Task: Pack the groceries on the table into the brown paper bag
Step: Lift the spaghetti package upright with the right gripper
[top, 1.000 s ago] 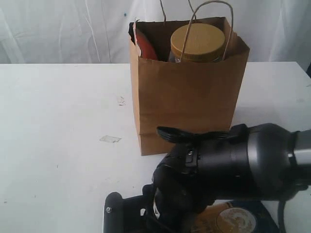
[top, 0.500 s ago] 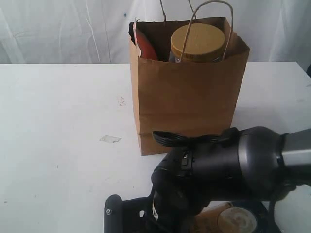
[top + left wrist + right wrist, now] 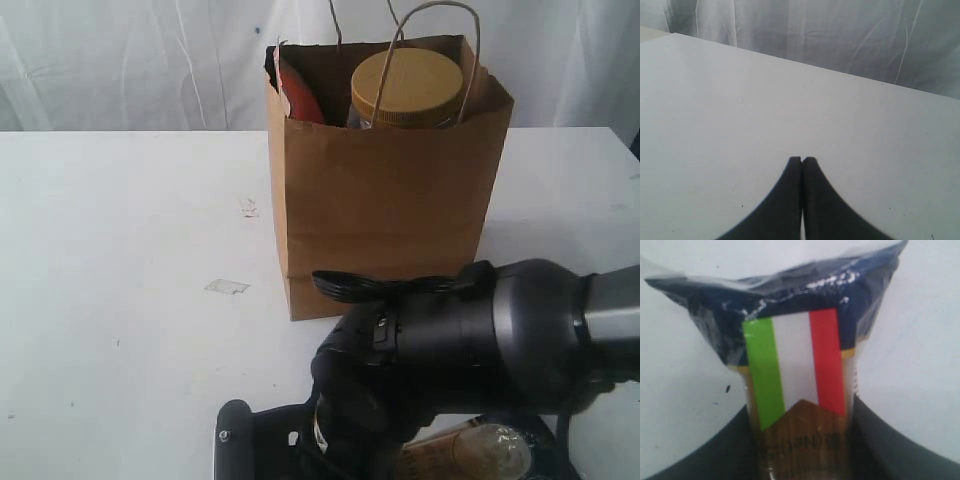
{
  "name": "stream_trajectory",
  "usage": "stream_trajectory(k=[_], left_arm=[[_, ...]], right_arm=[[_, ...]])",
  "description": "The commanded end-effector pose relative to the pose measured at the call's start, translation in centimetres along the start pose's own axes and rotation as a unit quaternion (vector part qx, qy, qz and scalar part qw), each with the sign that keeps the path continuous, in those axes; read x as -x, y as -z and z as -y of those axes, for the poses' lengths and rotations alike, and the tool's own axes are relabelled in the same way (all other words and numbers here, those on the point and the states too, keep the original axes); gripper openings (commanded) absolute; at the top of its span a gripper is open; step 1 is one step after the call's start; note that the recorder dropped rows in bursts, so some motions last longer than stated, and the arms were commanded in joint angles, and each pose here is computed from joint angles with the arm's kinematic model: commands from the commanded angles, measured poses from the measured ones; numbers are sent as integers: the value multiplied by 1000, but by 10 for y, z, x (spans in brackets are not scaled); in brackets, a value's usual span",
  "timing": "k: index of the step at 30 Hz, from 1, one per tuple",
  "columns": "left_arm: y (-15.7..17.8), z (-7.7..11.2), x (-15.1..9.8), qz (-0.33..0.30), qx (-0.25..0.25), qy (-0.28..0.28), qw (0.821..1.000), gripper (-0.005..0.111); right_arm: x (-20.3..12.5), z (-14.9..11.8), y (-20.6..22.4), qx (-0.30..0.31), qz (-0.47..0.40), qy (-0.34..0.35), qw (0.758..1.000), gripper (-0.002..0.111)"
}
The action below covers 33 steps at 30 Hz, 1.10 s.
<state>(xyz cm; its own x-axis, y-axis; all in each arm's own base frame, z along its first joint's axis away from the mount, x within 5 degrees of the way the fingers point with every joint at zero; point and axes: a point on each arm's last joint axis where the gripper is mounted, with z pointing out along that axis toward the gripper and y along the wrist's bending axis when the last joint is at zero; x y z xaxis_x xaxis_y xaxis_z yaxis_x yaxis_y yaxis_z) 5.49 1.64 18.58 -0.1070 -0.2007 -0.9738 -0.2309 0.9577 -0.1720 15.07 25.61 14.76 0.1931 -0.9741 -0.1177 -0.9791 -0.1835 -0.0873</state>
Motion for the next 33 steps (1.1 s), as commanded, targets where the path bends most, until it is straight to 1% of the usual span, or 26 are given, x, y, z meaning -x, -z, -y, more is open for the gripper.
stream_trajectory(k=[1,3,8,13,18,23,27,30,33], left_arm=[[0,1,0,3,-5,-6,1000,0],[0,1,0,3,-5,-6,1000,0],[0,1,0,3,-5,-6,1000,0],[0,1,0,3,-5,-6,1000,0],[0,1,0,3,-5,-6,1000,0],[0,1,0,3,-5,-6,1000,0],[0,1,0,3,-5,-6,1000,0],[0,1,0,3,-5,-6,1000,0],[0,1,0,3,-5,-6,1000,0]], right_arm=[[-1,0,-1,-3,-6,-52,999,0],[1,1,1,-13,7,-82,997,0],[4,5,24,-49,58,-104,992,0],[3,3,65,-91,116,-112,983,0],[-7,-3,112,-142,177,-134,965,0],[-17,-13,149,-169,236,-165,943,0],[-30,-25,183,-203,289,-162,921,0],[-39,-33,206,-226,341,-170,896,0],[-49,-43,230,-241,401,-195,862,0]])
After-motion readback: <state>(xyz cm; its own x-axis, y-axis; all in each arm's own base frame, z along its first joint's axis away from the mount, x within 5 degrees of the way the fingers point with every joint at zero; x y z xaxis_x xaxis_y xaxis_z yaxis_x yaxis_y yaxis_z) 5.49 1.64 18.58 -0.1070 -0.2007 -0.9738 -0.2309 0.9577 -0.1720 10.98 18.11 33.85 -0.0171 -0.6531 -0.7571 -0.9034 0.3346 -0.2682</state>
